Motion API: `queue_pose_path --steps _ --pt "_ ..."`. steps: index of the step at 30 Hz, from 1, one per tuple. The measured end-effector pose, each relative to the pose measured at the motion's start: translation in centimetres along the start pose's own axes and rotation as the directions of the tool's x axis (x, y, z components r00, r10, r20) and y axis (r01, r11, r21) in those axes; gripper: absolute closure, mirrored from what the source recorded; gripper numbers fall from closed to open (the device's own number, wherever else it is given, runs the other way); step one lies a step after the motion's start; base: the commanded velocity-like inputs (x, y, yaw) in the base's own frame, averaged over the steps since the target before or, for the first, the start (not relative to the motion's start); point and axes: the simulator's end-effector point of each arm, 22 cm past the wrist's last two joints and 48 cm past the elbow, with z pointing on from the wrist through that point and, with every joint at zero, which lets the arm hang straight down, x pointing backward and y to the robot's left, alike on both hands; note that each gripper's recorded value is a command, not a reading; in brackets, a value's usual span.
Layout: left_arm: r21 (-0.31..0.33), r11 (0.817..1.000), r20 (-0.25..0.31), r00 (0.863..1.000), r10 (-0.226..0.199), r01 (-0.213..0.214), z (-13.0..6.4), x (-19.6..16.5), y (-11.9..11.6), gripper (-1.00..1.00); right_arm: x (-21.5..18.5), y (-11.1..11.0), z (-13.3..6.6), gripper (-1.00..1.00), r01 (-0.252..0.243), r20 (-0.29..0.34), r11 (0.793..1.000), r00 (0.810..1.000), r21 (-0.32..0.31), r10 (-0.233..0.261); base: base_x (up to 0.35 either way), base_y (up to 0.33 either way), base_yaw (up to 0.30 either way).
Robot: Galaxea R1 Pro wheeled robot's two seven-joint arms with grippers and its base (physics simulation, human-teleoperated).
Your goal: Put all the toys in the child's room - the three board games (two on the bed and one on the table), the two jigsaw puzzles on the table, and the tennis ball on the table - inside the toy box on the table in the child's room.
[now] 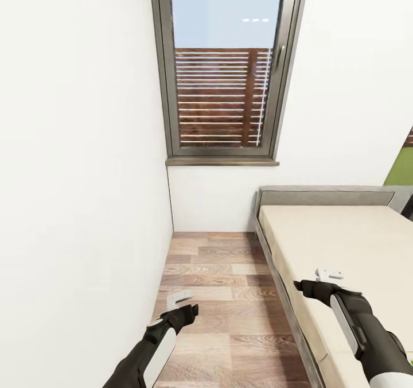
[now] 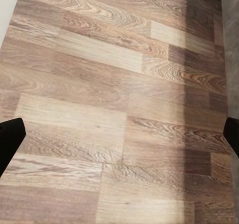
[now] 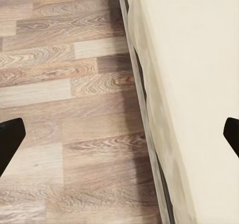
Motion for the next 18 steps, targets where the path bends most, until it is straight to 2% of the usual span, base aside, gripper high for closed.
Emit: queue_pose_path --steps 18 --pt "0.000 1.000 0.000 1.000 0.000 0.000 0.00 0.01 -0.01 -1.00 0.38 -0.18 -0.05 -1.00 -0.003 -0.003 1.000 1.000 0.001 0.003 0.000 0.000 0.000"
